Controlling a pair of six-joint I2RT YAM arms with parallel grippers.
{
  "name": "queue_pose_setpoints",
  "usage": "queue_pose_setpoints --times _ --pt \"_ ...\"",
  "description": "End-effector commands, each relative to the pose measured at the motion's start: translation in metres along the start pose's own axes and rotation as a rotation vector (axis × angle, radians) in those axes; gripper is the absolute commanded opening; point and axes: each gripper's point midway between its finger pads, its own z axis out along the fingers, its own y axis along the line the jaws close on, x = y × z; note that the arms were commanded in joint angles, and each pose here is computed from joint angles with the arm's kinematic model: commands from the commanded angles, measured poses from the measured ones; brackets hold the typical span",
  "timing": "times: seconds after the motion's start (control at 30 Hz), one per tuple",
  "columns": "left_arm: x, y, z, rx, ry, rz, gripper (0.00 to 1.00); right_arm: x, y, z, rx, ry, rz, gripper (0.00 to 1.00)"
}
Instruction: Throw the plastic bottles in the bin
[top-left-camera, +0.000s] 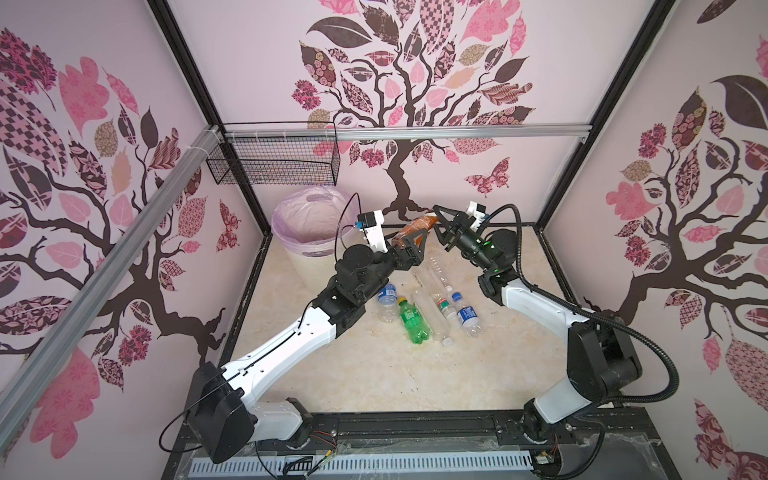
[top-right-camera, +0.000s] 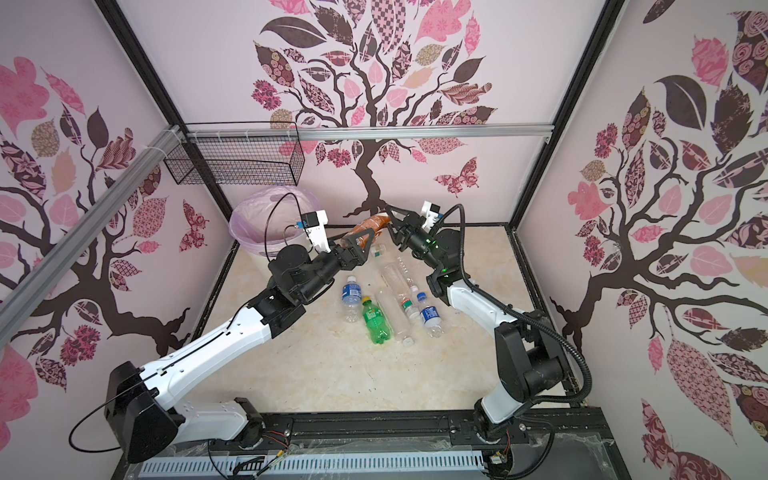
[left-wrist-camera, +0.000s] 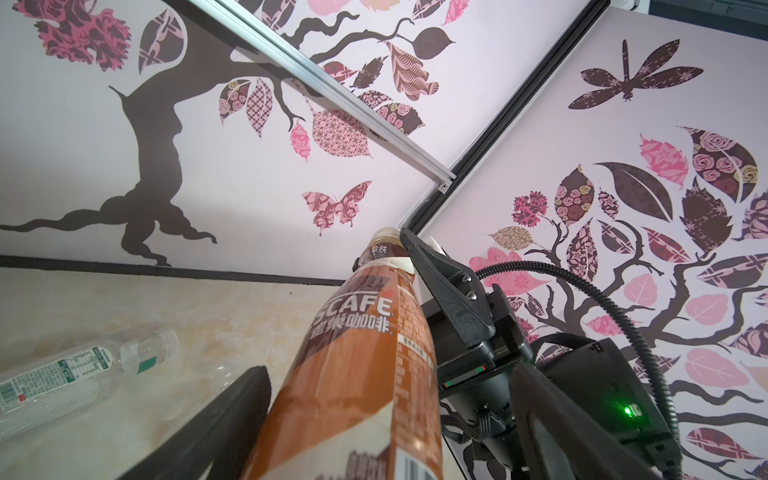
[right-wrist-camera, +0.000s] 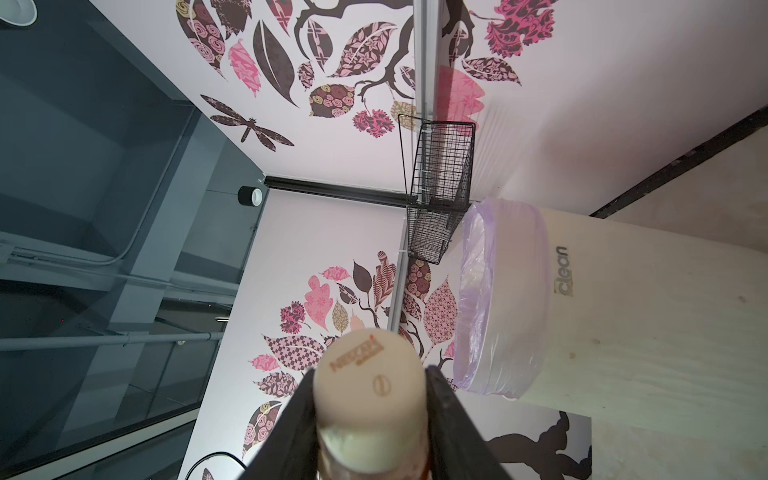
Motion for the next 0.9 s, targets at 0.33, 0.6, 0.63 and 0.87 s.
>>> queue_pose_setpoints --times 0.33,0.6,0.63,0.87 --pt "-0.015 0.000 0.001 -0.011 -0.016 0.038 0.94 -0.011 0.029 0.011 -0.071 0.027 -0.033 0.27" --pt "-0.016 0.000 0.006 0.001 0.011 0.042 0.80 -0.010 0.034 0.014 -0.080 0.043 -0.023 0.27" --pt "-0.017 -0.002 0.007 0.004 0.009 0.043 0.79 -0.010 0.034 0.014 -0.077 0.044 -0.027 0.27" --pt "-0.020 -0.011 0.011 0.029 0.031 0.051 0.58 -0.007 0.038 0.015 -0.065 0.055 -0.044 0.28"
